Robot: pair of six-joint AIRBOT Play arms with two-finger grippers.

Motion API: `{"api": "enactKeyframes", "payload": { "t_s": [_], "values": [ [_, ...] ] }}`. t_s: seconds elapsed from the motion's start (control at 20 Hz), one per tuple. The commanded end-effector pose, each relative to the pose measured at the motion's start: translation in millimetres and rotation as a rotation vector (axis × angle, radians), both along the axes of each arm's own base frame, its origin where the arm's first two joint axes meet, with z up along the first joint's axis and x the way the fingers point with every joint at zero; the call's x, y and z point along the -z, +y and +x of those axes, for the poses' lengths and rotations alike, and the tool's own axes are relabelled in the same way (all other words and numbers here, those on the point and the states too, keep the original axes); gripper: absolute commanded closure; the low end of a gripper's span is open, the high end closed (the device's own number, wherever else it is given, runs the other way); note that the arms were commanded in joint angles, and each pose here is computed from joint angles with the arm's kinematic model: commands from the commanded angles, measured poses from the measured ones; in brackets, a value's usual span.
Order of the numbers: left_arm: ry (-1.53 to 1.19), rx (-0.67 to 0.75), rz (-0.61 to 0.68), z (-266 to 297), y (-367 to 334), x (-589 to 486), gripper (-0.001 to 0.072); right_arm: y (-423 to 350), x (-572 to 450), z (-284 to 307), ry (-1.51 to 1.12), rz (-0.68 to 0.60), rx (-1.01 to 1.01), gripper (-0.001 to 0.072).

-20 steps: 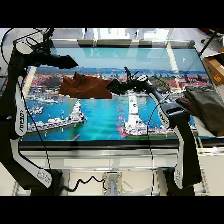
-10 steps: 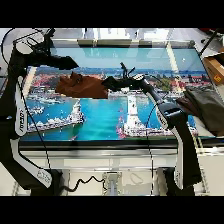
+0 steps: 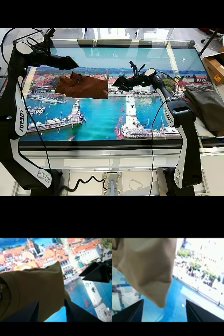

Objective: Fold the shirts.

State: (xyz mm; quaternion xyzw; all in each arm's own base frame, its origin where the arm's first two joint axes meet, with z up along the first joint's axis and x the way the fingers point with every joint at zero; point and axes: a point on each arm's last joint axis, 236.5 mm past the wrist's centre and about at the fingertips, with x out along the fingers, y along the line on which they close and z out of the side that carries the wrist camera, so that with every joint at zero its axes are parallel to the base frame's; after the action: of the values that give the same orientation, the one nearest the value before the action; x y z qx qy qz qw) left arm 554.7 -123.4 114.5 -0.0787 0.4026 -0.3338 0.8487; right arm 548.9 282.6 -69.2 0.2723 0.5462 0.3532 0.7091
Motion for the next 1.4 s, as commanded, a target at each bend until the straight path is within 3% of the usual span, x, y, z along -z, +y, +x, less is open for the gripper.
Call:
{"api": "enactKeyframes", "payload": {
  "t_s": [0.0,0.15,0.3,0.9,1.0,1.05,1.1,1.15,1.2,1.35],
  "values": [
    [-0.001,-0.001,0.0,0,0,0,0.033,12,24,-3,0.032,-0.034,0.017,0.0116],
    [0.0,0.001,0.0,0,0,0,0.033,37,22,14,0.022,0.055,0.111,0.0128],
    [0.0,0.0,0.0,0,0,0,0.033,50,27,12,0.018,0.059,0.115,0.0216],
    [0.016,0.016,0.001,-5,-2,2,0.033,126,3,-11,-0.032,0.18,0.067,0.0245],
    [0.017,0.016,0.001,-5,-2,2,0.033,134,1,-13,-0.04,0.185,0.07,0.029],
    [0.018,0.017,0.001,-5,-2,2,0.033,140,-2,-14,-0.043,0.199,0.072,0.0371],
    [0.02,0.019,0.001,-6,-2,2,0.033,145,-5,-16,-0.055,0.212,0.06,0.0527],
    [0.022,0.021,0.002,-6,-2,3,0.0331,149,-8,-19,-0.075,0.223,0.044,0.0629],
    [0.024,0.023,0.002,-7,-2,3,0.033,153,-11,-21,-0.08,0.233,0.035,0.0667],
    [0.036,0.034,0.003,-10,-3,4,0.0331,152,-20,-27,-0.106,0.247,-0.015,0.068]
  ]
}}
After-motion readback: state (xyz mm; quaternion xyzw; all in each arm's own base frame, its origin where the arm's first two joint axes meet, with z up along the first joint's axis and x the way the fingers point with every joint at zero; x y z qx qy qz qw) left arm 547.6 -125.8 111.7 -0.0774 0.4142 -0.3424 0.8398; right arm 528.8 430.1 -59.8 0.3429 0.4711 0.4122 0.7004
